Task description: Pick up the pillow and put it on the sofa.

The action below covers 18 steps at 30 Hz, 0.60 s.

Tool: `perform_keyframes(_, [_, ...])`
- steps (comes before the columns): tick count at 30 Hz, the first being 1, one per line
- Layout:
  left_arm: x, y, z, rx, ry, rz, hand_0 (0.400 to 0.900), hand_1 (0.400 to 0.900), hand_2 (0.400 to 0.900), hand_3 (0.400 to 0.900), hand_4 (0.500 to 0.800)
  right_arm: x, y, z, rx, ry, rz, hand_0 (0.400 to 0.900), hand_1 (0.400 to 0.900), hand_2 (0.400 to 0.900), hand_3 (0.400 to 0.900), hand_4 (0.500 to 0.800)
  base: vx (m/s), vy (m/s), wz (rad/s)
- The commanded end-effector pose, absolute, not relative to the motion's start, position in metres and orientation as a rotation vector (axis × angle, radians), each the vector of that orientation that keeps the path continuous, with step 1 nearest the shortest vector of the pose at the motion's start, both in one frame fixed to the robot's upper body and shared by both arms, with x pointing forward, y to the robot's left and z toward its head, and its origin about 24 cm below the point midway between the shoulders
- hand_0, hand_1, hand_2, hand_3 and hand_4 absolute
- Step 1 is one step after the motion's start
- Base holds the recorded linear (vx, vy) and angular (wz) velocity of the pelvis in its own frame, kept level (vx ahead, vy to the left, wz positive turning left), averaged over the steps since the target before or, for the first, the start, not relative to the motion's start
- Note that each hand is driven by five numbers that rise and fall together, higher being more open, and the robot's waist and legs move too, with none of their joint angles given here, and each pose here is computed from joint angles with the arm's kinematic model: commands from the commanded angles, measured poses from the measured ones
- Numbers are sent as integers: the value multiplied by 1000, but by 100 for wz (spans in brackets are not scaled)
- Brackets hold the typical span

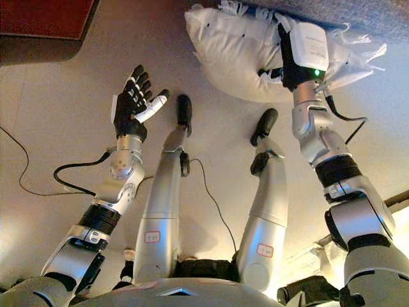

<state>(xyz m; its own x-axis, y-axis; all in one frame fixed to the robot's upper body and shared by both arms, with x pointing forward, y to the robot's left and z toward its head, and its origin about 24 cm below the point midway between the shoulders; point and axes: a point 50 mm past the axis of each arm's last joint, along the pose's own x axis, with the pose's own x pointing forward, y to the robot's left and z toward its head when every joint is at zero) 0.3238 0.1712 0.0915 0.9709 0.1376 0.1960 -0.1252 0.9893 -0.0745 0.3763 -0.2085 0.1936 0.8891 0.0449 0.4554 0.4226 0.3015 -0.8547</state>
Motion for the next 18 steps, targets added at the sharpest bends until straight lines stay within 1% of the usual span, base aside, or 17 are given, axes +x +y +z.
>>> perform_keyframes(1, [316, 182, 117, -122, -335, 160, 900, 900, 900, 900, 800, 379, -209, 244, -1218, -520, -305, 900, 900, 900, 900, 800, 48, -30, 4])
perform_keyframes(3, [315, 184, 114, -122, -315, 171, 900, 900, 900, 900, 800, 382, -204, 256, -1152, -535, -301, 900, 900, 900, 900, 800, 45, -19, 2])
perform_keyframes(4, [315, 185, 113, -121, -307, 173, 900, 900, 900, 900, 800, 383, -202, 261, -1132, -540, -299, 737, 737, 737, 737, 702, 42, -10, 0])
perform_keyframes(5, [315, 184, 112, -123, -304, 164, 900, 900, 900, 900, 800, 384, -199, 265, -1120, -541, -289, 400, 400, 400, 400, 500, 42, -3, 0])
perform_keyframes(8, [316, 183, 115, -123, -304, 159, 900, 900, 900, 900, 800, 385, -190, 279, -1075, -572, -286, 400, 400, 400, 400, 500, 36, -2, -3])
perform_keyframes(12, [319, 181, 118, -122, -312, 148, 900, 900, 900, 900, 800, 387, -186, 283, -1045, -575, -278, 400, 400, 400, 400, 500, -47, 21, 0])
perform_keyframes(18, [320, 179, 120, -130, -315, 147, 900, 900, 900, 900, 800, 381, -177, 293, -1019, -638, -262, 400, 400, 400, 400, 500, 35, 3, -2])
